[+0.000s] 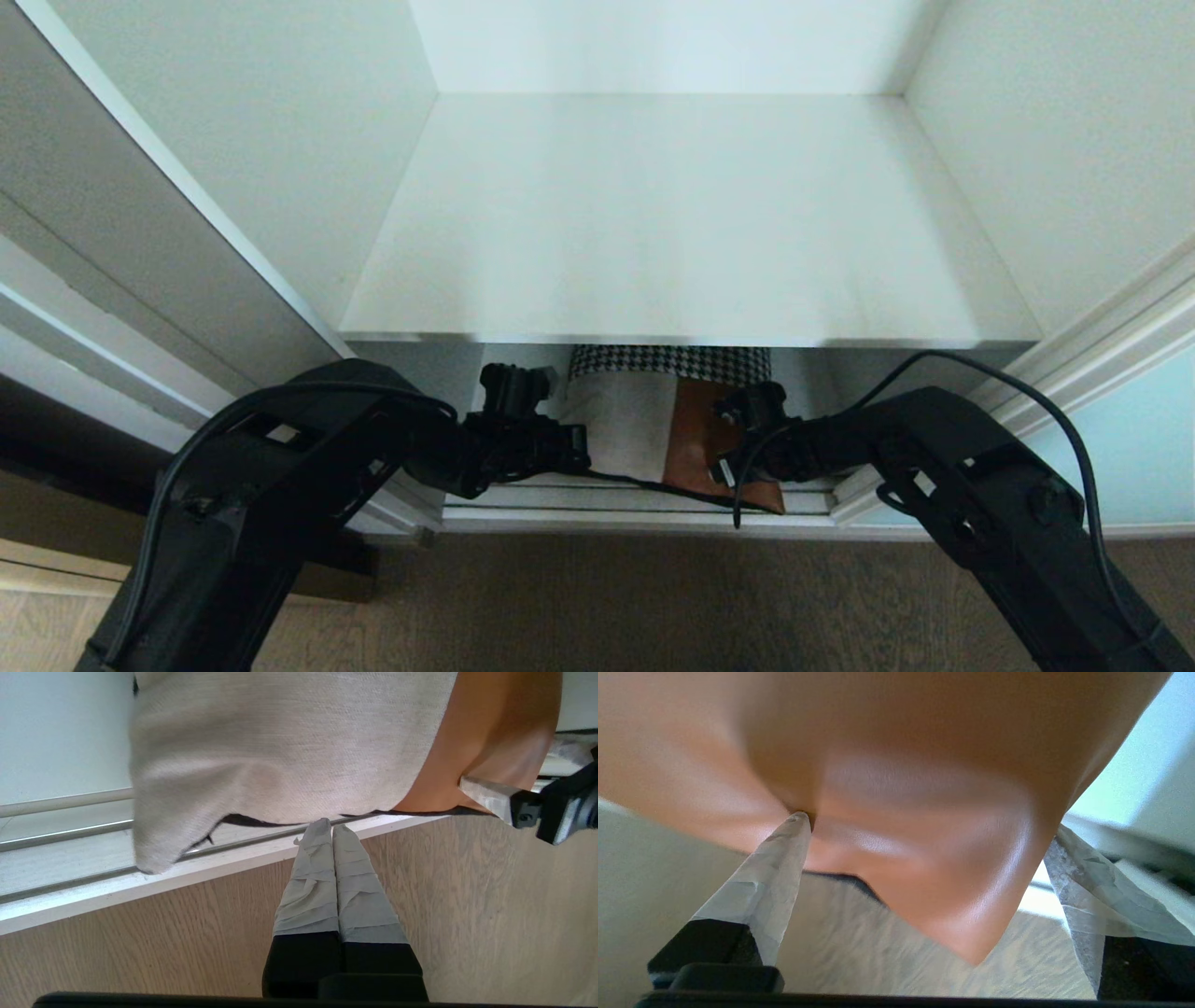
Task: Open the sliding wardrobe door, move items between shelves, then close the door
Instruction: Place the pillow on the lower shelf
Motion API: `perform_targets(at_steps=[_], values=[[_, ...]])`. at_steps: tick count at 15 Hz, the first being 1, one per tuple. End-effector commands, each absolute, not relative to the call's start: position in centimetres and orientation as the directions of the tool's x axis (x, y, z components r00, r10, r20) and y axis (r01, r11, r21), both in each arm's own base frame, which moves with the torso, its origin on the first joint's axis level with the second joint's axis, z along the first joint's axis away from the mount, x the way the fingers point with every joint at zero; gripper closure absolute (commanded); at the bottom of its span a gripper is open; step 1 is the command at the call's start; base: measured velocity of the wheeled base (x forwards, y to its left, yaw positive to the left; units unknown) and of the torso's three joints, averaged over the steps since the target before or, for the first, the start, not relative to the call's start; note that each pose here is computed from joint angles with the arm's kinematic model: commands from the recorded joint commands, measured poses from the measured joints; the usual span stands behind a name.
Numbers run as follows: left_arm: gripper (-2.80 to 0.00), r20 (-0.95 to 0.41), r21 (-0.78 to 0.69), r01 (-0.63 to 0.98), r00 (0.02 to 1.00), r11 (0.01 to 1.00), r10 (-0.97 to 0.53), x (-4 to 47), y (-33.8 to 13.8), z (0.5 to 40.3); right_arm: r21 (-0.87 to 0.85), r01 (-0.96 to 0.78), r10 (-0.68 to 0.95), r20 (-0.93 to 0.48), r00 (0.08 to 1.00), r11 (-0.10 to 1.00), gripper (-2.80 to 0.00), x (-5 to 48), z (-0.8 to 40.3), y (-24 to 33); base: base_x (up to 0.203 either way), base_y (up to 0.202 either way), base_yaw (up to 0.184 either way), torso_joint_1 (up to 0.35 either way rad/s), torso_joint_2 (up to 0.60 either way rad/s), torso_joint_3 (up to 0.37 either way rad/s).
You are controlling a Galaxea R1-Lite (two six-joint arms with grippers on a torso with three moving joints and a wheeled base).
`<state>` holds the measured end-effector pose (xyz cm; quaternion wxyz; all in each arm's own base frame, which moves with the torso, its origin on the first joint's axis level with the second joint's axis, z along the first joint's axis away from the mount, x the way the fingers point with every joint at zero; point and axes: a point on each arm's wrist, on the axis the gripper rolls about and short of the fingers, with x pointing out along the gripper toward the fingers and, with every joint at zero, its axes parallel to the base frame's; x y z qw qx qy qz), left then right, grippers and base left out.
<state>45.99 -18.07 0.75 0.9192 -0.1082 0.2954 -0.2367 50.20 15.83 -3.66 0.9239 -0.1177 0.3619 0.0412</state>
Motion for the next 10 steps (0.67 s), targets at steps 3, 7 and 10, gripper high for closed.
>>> perform_targets(at_steps=[3,7,10], values=[[0.0,-0.478,-0.352,0.364,0.722,0.862,-0.5,46.2,-18.0,1.0,-0.298,-0.087,-0.092,-0.539,0.837,0.95,-2.8,51.3,-3.8,15.8,0.0,0.0,0.0,0.0,0.0,0.0],[0.0,-0.468,-0.352,0.369,0.727,0.86,-0.503,46.1,-18.0,1.0,-0.358,-0.046,-0.103,-0.386,0.917,0.933,-2.8,52.2,-3.9,16.0,0.0,0.0,0.0,0.0,0.0,0.0],[0.0,-0.468,-0.354,0.367,0.726,0.86,-0.503,46.1,-18.0,1.0,-0.361,-0.001,-0.128,-0.334,0.934,0.933,-2.8,52.4,-3.6,16.0,0.0,0.0,0.0,0.0,0.0,0.0]])
